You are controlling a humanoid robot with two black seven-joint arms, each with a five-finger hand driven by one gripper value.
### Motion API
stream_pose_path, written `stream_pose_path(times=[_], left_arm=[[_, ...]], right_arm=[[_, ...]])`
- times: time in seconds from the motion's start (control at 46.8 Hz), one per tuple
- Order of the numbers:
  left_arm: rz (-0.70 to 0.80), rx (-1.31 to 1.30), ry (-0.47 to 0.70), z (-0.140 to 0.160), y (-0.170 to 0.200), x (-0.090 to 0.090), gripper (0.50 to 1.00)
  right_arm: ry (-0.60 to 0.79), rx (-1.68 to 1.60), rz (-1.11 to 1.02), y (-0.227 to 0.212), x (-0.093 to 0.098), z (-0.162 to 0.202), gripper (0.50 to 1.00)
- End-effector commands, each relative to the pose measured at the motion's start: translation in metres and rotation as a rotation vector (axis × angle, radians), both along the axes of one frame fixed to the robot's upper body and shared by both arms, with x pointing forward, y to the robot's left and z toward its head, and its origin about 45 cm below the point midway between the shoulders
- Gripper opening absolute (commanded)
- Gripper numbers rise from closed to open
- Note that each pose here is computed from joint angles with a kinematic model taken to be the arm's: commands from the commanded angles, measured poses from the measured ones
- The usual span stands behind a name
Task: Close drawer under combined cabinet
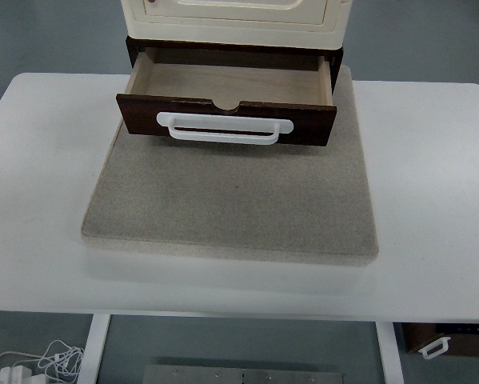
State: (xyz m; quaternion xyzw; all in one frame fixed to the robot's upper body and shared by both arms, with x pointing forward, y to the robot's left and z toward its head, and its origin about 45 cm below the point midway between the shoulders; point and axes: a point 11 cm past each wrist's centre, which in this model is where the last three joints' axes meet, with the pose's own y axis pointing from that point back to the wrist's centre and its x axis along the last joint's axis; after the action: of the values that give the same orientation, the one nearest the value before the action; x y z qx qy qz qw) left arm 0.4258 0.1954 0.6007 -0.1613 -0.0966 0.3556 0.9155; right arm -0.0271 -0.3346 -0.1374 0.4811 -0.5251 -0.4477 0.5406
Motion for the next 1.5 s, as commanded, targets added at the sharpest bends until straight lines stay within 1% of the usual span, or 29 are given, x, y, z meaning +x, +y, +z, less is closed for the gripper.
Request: stream_pose_path(times=[0.0,0.107,0.192,0.363,0.491,0.705,0.812,0.876,0.961,1.089,1.153,1.324,1.474], left_arm=[[-0.074,0.074,-0.005,-0.005,-0.025,-0.019,0.996],[-0.141,0.131,-0.005,-0.014,-0.046,-0.036,0.996],[-0.17,0.185,0.007,-0.029,-0.059,-0.041,0.996],[-0.222,0.34,0.037,-0.072,-0.083,-0.05,0.996],[-0.255,0.449,0.025,-0.092,-0.098,-0.058,0.996],[-0.321,0.672,0.077,-0.141,-0.124,-0.071,0.996],[-0.361,0.769,0.067,-0.165,-0.138,-0.081,0.996],[-0.381,0.841,0.081,-0.182,-0.143,-0.087,0.996],[-0.392,0.92,0.12,-0.202,-0.142,-0.092,0.996],[-0.384,1.023,0.184,-0.225,-0.133,-0.092,0.996],[-0.404,1.074,0.208,-0.234,-0.13,-0.095,0.996],[-0.406,1.181,0.262,-0.253,-0.118,-0.095,0.996],[-0.413,1.283,0.303,-0.262,-0.106,-0.093,0.996]], right_arm=[[0.0,0.0,0.0,0.0,0.0,0.0,0.952],[0.0,0.0,0.0,0.0,0.0,0.0,0.952],[0.0,0.0,0.0,0.0,0.0,0.0,0.952],[0.0,0.0,0.0,0.0,0.0,0.0,0.952],[0.0,0.0,0.0,0.0,0.0,0.0,0.952],[0.0,0.001,0.0,0.0,0.0,0.0,0.952],[0.0,0.001,0.0,0.0,0.0,0.0,0.952],[0.0,0.0,0.0,0.0,0.0,0.0,0.952],[0.0,0.0,0.0,0.0,0.0,0.0,0.952],[0.0,0.0,0.0,0.0,0.0,0.0,0.952],[0.0,0.0,0.0,0.0,0.0,0.0,0.952],[0.0,0.0,0.0,0.0,0.0,0.0,0.952],[0.0,0.0,0.0,0.0,0.0,0.0,0.952]])
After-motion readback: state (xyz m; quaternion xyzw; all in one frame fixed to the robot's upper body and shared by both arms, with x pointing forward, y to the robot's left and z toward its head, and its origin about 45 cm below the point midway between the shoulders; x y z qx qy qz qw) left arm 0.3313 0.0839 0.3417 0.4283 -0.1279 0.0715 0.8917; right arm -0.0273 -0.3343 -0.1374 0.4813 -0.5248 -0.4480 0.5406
